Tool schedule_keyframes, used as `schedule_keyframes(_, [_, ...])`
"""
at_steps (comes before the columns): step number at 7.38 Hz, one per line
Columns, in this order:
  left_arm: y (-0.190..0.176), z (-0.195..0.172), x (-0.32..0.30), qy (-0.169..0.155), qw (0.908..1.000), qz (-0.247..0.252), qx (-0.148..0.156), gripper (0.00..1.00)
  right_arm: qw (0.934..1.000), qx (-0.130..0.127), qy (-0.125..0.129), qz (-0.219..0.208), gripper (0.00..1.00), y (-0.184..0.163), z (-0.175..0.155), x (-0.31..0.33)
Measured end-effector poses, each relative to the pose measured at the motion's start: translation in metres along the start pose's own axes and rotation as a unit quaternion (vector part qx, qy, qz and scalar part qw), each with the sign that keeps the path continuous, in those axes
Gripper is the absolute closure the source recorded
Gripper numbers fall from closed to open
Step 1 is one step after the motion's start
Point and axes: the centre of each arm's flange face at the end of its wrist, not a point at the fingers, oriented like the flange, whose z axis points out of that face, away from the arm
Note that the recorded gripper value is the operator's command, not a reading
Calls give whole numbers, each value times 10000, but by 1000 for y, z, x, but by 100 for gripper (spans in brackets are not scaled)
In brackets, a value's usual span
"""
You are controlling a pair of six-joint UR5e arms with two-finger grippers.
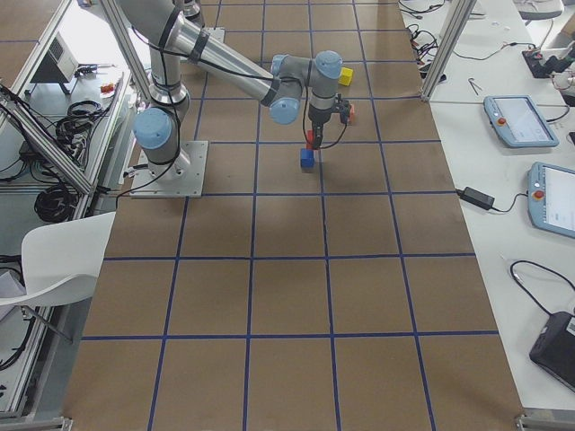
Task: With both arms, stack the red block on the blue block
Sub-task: 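Lower the red cube onto the blue cube with the right gripper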
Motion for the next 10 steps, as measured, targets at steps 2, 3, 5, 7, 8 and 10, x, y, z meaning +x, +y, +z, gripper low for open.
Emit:
schedule_keyframes(2, [-1, 1, 0, 3, 10000, -1, -8, 0, 9999, -24, 86, -77, 100, 3, 4, 5])
schedule_keyframes(3, [-1, 2, 0, 5, 10000, 0, -15, 0, 9999, -45, 145, -71, 100, 4, 6, 8])
schedule_keyframes(5, [-1, 2, 0, 6, 10000, 4, -14, 0, 9998, 29, 174, 17, 100, 7, 11, 12])
schedule_keyframes(7, [-1, 1, 0, 6, 10000, 16, -11, 0, 9998, 121, 143, 91, 100, 8, 13, 13])
schedule_keyframes(8, [-2, 2, 0, 6, 10000, 21, -13, 0, 9998, 132, 137, 115, 100, 8, 13, 13])
schedule_keyframes(10, [-3, 2, 0, 6, 10000, 25, -15, 0, 9998, 121, 89, 129, 100, 8, 14, 13])
